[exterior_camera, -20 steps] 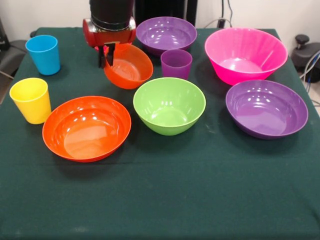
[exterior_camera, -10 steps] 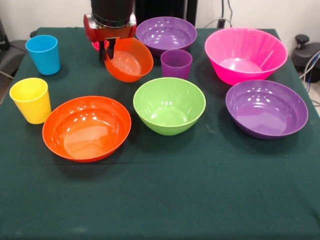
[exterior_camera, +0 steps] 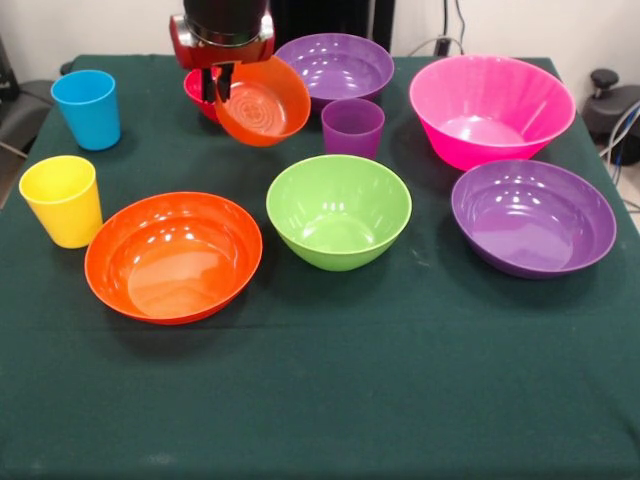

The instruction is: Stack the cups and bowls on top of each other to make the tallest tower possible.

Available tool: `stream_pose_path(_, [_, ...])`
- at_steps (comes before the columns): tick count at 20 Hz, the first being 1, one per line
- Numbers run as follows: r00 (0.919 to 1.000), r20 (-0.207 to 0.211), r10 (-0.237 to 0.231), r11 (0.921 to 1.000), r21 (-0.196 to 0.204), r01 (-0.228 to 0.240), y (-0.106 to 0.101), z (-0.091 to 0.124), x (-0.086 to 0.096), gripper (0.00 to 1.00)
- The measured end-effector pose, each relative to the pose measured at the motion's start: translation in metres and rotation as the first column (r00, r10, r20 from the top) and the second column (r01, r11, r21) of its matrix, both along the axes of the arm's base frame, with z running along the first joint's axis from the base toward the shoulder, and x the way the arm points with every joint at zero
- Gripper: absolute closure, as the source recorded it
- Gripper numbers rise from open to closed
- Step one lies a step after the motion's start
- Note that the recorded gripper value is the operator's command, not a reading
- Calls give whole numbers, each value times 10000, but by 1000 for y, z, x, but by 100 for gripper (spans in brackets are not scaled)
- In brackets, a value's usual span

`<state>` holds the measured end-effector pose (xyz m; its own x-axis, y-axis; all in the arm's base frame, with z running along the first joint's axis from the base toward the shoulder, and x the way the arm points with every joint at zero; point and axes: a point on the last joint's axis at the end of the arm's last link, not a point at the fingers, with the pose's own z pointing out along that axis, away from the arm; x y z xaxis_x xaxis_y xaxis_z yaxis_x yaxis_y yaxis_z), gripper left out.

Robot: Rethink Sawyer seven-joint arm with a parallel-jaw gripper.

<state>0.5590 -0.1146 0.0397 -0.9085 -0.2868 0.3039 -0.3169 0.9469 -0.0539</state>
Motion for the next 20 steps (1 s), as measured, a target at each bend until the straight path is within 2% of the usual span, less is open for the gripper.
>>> stream_pose_path(4, [9990,-429,-132,9999,-12,132,0,4,-4,100])
stream_pose_path(9, [9966,-774,-276,9996,23,278,1,8,-6,100])
stream_pose_path(20, [9850,-1615,-615,9980,46,630,-4,15,-15,100])
